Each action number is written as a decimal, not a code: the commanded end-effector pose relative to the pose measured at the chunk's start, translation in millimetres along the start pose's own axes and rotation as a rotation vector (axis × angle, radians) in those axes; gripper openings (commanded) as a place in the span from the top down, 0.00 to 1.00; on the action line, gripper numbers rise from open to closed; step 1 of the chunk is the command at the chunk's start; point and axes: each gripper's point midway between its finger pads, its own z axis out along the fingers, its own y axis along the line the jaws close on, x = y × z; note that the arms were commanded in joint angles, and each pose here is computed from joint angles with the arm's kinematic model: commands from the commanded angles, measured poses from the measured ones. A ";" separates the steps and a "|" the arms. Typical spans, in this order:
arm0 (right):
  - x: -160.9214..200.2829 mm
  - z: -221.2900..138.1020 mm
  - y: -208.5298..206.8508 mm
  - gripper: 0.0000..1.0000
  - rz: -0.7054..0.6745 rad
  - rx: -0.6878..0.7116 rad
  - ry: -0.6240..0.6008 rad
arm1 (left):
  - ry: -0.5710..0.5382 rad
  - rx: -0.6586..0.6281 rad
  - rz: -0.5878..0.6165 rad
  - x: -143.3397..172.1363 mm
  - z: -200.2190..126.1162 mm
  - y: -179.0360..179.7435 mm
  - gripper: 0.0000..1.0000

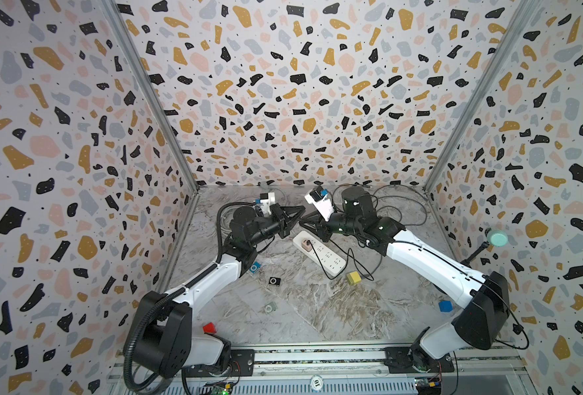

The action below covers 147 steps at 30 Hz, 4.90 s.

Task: Charge mp3
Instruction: Pick up the charging cable from the center of the board.

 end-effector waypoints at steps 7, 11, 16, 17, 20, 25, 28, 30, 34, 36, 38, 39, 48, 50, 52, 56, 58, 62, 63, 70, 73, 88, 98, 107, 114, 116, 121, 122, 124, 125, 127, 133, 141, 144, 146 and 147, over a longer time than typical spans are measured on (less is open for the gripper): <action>-23.8 -15.8 6.6 0.84 -0.023 -0.004 -0.064 | 0.014 0.026 0.015 4.7 0.9 0.0 1.00; -23.2 -15.6 7.9 0.90 -0.022 -0.012 -0.062 | 0.013 0.030 0.011 5.1 0.8 0.1 1.00; -19.5 -14.4 8.2 0.90 -0.019 -0.017 -0.054 | 0.015 0.033 0.011 5.4 1.1 -1.1 1.00; -19.6 -14.4 8.4 0.90 -0.019 -0.018 -0.055 | 0.016 0.035 0.011 5.7 1.1 -1.6 1.00; -19.4 -13.9 8.9 0.93 -0.018 -0.022 -0.055 | 0.016 0.034 0.011 5.7 1.2 -1.3 1.00; -19.9 -14.4 10.6 1.00 -0.019 -0.031 -0.057 | 0.016 0.034 0.009 6.0 1.6 -0.4 1.00; -19.3 -15.4 13.2 1.00 -0.026 -0.037 -0.055 | 0.014 0.035 0.002 6.1 1.2 0.5 1.00; -19.6 -16.9 14.9 1.00 -0.031 -0.037 -0.057 | 0.012 0.034 -0.003 6.0 1.5 2.0 1.00; -19.5 -19.2 17.0 1.00 -0.040 -0.036 -0.060 | 0.010 0.043 -0.009 5.5 1.3 0.7 1.00; -19.3 -20.0 18.8 1.00 -0.042 -0.041 -0.061 | 0.010 0.046 -0.008 5.4 1.6 -0.3 1.00; -18.5 -19.8 19.8 1.00 -0.043 -0.044 -0.059 | 0.010 0.050 -0.007 5.0 1.7 -1.4 1.00; -17.9 -19.8 20.0 1.00 -0.044 -0.045 -0.058 | 0.009 0.051 -0.008 4.6 2.0 -1.8 1.00; -13.0 -19.5 18.6 0.75 -0.030 -0.037 -0.046 | 0.014 0.061 0.004 4.4 3.1 -7.1 1.00; -13.7 -20.1 17.7 0.75 -0.031 -0.030 -0.050 | 0.014 0.059 0.004 4.6 3.3 -7.0 1.00; -16.1 -21.9 17.0 0.75 -0.032 -0.025 -0.057 | 0.013 0.058 0.005 4.4 3.1 -6.7 1.00; -17.7 -22.7 14.8 0.82 -0.032 -0.018 -0.062 | 0.015 0.057 0.006 4.9 3.2 -6.3 1.00; -17.2 -22.1 14.9 0.83 -0.031 -0.021 -0.061 | 0.016 0.061 0.009 5.4 3.1 -8.2 1.00; -13.3 -19.7 14.5 0.76 -0.025 -0.025 -0.048 | 0.017 0.061 0.010 6.0 3.2 -8.1 1.00; -12.4 -19.2 14.7 0.75 -0.024 -0.025 -0.045 | 0.018 0.062 0.011 6.2 3.3 -8.6 1.00; -9.6 -16.7 9.4 0.75 -0.016 -0.006 -0.035 | 0.022 0.064 0.013 6.8 4.8 -9.5 1.00; -8.5 -15.6 7.5 0.77 -0.013 -0.001 -0.032 | 0.025 0.067 0.016 7.1 5.5 -11.0 1.00; -0.8 -11.7 0.6 0.78 -0.001 0.006 -0.010 | 0.032 0.070 0.019 7.8 7.7 -11.5 1.00; 3.9 -10.0 -5.4 0.72 0.004 0.024 0.007 | 0.036 0.071 0.019 8.4 8.5 -11.1 1.00; 8.4 -10.9 -8.5 0.73 0.013 0.030 0.019 | 0.039 0.075 0.024 8.4 9.2 -13.2 1.00; 11.8 -8.5 -7.2 0.81 0.016 0.016 0.026 | 0.044 0.079 0.026 10.1 10.5 -14.3 1.00; 12.0 -8.3 -7.6 0.85 0.017 0.018 0.025 | 0.043 0.078 0.026 10.1 10.2 -14.1 1.00; 10.7 -8.3 -4.9 0.99 0.013 0.002 0.020 | 0.044 0.075 0.023 10.2 10.6 -12.6 1.00; 9.8 -8.6 -4.3 1.00 0.012 -0.001 0.017 | 0.043 0.073 0.021 10.3 10.6 -11.8 1.00; 10.2 -8.7 -3.3 1.00 0.011 -0.006 0.016 | 0.041 0.070 0.015 9.6 11.0 -9.8 1.00; 10.2 -9.1 -2.5 1.00 0.009 -0.011 0.015 | 0.042 0.071 0.014 10.0 11.0 -9.7 1.00; 10.1 -9.7 -0.7 1.00 0.009 -0.018 0.014 | 0.041 0.076 0.016 9.5 11.0 -11.6 1.00; 10.8 -11.5 4.0 1.00 0.007 -0.038 0.009 | 0.042 0.078 0.016 8.7 12.5 -12.6 1.00; 12.4 -23.0 -1.9 1.00 -0.014 0.035 0.017 | -0.015 0.005 0.026 -9.0 1.0 0.7 0.36; 18.9 -33.5 -0.1 1.00 -0.046 0.093 0.043 | -0.113 -0.331 0.131 -41.3 -33.5 44.7 0.26; 23.1 -41.8 3.5 1.00 -0.055 0.118 0.063 | -0.159 -0.584 0.232 -53.5 -66.2 71.4 0.23; 25.4 -46.1 5.8 1.00 -0.056 0.125 0.069 | -0.172 -0.687 0.255 -55.7 -81.2 84.2 0.22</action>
